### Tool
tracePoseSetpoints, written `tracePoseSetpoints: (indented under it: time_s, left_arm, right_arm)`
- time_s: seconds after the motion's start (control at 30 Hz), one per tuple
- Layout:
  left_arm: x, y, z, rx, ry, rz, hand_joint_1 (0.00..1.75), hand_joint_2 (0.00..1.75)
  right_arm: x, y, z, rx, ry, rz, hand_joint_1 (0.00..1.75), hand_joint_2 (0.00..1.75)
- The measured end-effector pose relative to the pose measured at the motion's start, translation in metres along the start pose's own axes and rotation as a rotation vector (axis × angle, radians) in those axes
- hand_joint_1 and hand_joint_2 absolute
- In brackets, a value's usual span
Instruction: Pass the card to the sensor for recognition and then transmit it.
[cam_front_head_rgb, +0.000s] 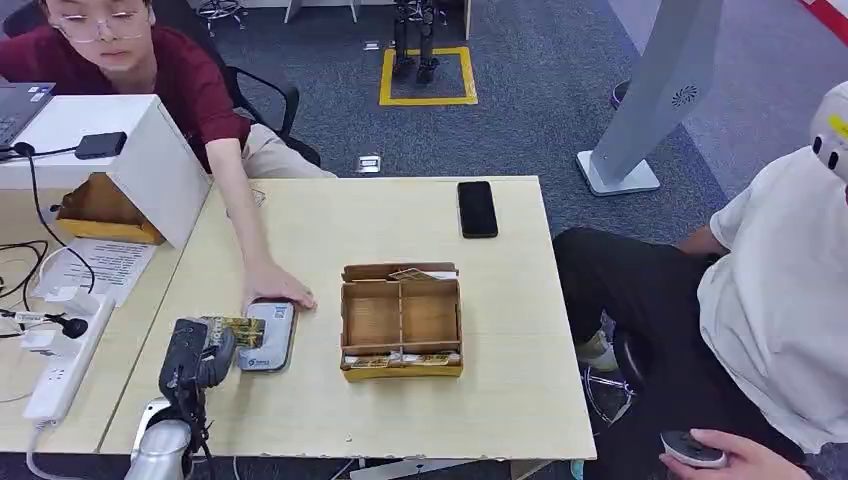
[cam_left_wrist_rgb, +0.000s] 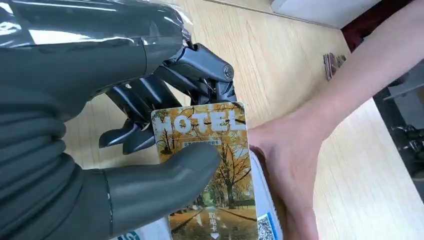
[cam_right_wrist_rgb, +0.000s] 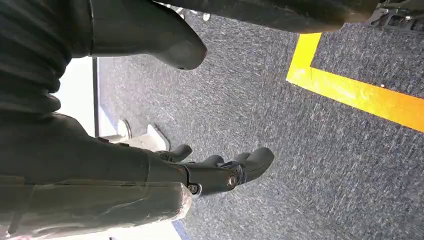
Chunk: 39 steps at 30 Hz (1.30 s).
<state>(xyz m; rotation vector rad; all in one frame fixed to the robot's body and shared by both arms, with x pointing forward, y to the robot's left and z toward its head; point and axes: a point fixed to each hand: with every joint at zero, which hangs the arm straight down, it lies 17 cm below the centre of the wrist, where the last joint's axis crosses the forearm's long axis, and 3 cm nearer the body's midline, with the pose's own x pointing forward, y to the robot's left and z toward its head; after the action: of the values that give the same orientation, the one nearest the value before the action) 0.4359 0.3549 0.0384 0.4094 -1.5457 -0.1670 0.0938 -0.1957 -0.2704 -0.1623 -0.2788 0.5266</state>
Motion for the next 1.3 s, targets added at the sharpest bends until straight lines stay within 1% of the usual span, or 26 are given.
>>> tracePoseSetpoints:
  time_s: [0.27,0.37,0.47,0.6,0.9,1.3]
  left_arm:
    - [-0.002,-0.001,-0.001,0.004,0.0,-0.116,1.75,1.75]
    - [-0.005,0.003,-0.003,0.044,-0.009,-0.283,1.75,1.75]
    - [-0.005,-0.002,-0.006,0.047,-0.022,-0.367,1.75,1.75]
    - [-0.01,-0.01,-0.009,0.025,-0.008,-0.395,1.75,1.75]
    - [-0.02,-0.012,-0.013,0.036,0.005,-0.488,1.75,1.75]
    - [-0.023,-0.016,-0.016,0.024,0.013,-0.471,1.75,1.75]
  right_arm:
    - [0.0,0.0,0.0,0.002,-0.003,0.012,0.0,1.75]
    - [0.001,0.001,0.0,0.003,-0.004,0.017,0.0,1.75]
    - [0.001,0.001,0.0,0.004,-0.006,0.02,0.0,1.75]
    - [0.002,0.002,0.0,0.007,-0.007,0.023,0.0,1.75]
    - [0.002,0.002,0.0,0.009,-0.009,0.031,0.0,1.75]
    - [0.002,0.002,0.0,0.009,-0.01,0.035,0.0,1.75]
